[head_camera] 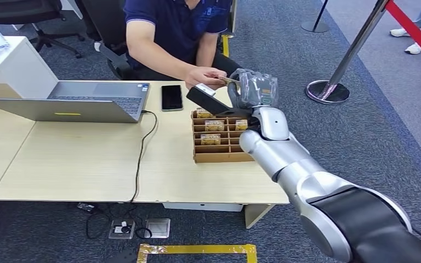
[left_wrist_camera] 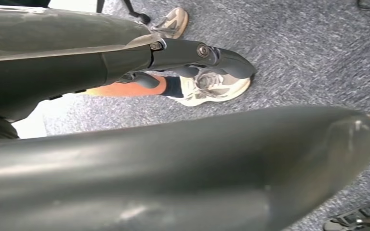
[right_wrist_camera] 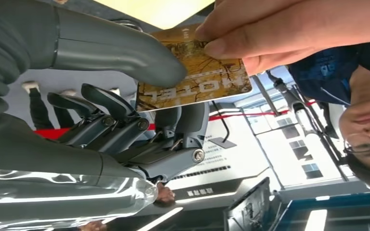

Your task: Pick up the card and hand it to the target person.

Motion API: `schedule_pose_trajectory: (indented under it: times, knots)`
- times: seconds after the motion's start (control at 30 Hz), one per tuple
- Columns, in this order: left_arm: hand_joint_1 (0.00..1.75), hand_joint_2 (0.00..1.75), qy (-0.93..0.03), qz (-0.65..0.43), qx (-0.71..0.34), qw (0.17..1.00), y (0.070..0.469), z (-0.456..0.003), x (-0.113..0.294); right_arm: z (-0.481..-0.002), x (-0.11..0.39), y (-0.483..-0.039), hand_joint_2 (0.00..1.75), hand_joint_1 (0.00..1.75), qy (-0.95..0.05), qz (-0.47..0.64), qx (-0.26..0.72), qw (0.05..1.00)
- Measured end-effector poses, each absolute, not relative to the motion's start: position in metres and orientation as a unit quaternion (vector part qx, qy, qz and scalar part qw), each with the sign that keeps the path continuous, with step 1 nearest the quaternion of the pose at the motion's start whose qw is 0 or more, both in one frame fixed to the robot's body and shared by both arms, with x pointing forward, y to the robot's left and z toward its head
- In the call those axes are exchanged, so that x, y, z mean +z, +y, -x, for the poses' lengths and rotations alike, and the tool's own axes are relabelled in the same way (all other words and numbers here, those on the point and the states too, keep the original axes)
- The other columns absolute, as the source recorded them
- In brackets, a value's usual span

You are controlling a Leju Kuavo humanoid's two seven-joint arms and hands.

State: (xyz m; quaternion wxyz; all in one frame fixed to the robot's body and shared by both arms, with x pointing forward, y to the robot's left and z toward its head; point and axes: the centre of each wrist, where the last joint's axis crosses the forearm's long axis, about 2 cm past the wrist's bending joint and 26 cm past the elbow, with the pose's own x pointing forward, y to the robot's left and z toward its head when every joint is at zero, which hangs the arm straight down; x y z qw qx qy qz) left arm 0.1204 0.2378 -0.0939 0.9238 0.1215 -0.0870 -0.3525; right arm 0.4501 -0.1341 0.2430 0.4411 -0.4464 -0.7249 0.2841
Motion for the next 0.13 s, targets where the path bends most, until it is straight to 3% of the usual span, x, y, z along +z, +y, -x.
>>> schedule_pose_trajectory:
  times: [0.07,0.13]
  knots:
    - [0.00,0.00,-0.086,-0.121,-0.354,0.923,0.2377,-0.1197,-0.0941,-0.4500,0.2414,-0.1347,1.75,0.10,-0.726,0.442,0.283,0.445]
    - [0.00,0.00,-0.085,-0.121,-0.355,0.923,0.2377,-0.1196,-0.0941,-0.4500,0.2409,-0.1349,1.75,0.00,-0.727,0.440,0.281,0.446]
